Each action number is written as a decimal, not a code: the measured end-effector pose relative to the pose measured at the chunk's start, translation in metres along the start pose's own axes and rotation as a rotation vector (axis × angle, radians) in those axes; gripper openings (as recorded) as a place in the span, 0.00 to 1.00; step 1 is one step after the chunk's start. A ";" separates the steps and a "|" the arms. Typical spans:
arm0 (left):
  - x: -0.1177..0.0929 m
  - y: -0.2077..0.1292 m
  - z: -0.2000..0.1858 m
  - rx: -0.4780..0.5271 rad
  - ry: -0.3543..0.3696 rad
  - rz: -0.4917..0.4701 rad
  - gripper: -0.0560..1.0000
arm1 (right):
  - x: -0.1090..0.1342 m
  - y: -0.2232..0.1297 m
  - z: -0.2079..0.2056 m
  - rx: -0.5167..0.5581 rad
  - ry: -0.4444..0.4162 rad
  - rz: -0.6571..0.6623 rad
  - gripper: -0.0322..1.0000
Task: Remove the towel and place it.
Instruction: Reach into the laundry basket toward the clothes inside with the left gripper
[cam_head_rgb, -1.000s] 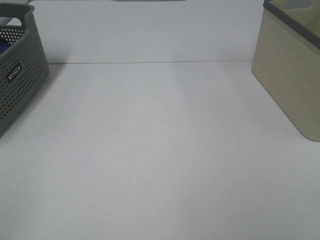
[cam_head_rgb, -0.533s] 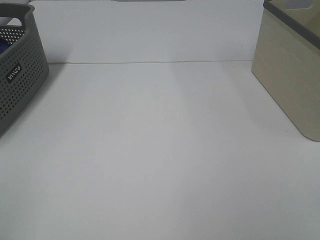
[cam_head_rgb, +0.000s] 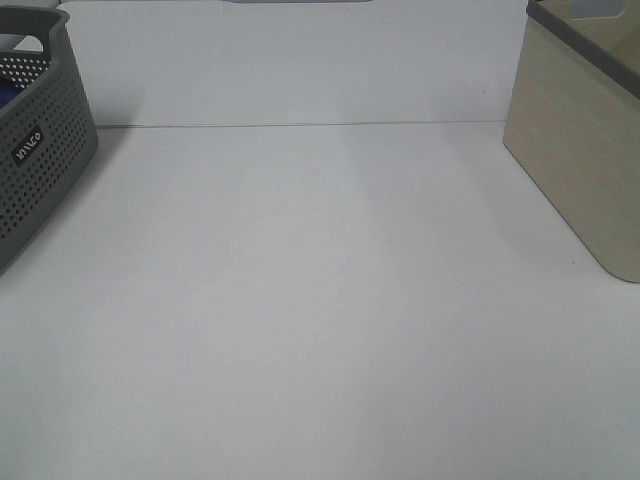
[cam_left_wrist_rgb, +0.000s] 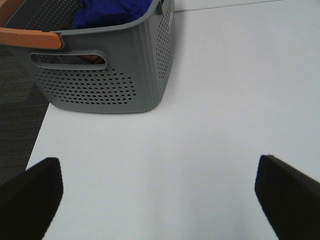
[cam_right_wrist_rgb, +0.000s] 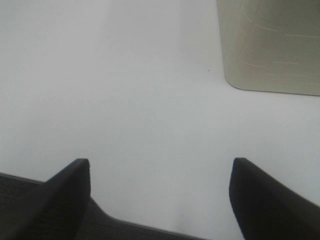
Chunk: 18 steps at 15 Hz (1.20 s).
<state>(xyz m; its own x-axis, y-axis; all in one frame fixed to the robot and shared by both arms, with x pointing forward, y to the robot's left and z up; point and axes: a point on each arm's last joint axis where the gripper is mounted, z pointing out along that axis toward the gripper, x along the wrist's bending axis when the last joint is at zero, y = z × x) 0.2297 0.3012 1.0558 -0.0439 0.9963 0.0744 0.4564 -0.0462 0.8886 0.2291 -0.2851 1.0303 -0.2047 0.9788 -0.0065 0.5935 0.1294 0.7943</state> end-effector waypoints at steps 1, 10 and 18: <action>0.000 0.000 0.000 0.000 0.000 0.000 0.99 | 0.000 0.000 0.000 0.000 0.000 0.000 0.76; 0.000 0.000 0.000 0.000 -0.005 -0.003 0.99 | 0.000 0.000 0.000 0.000 0.000 0.000 0.76; 0.001 0.024 -0.007 0.011 -0.006 0.043 0.99 | 0.000 0.000 0.000 0.000 0.000 0.000 0.76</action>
<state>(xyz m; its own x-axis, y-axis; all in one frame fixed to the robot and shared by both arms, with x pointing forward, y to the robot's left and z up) 0.2345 0.3011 1.0799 -0.0182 0.9938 0.1096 0.4678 -0.0884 0.8794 0.2291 -0.2851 1.0303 -0.2047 0.9788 -0.0065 0.5935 0.1294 0.7943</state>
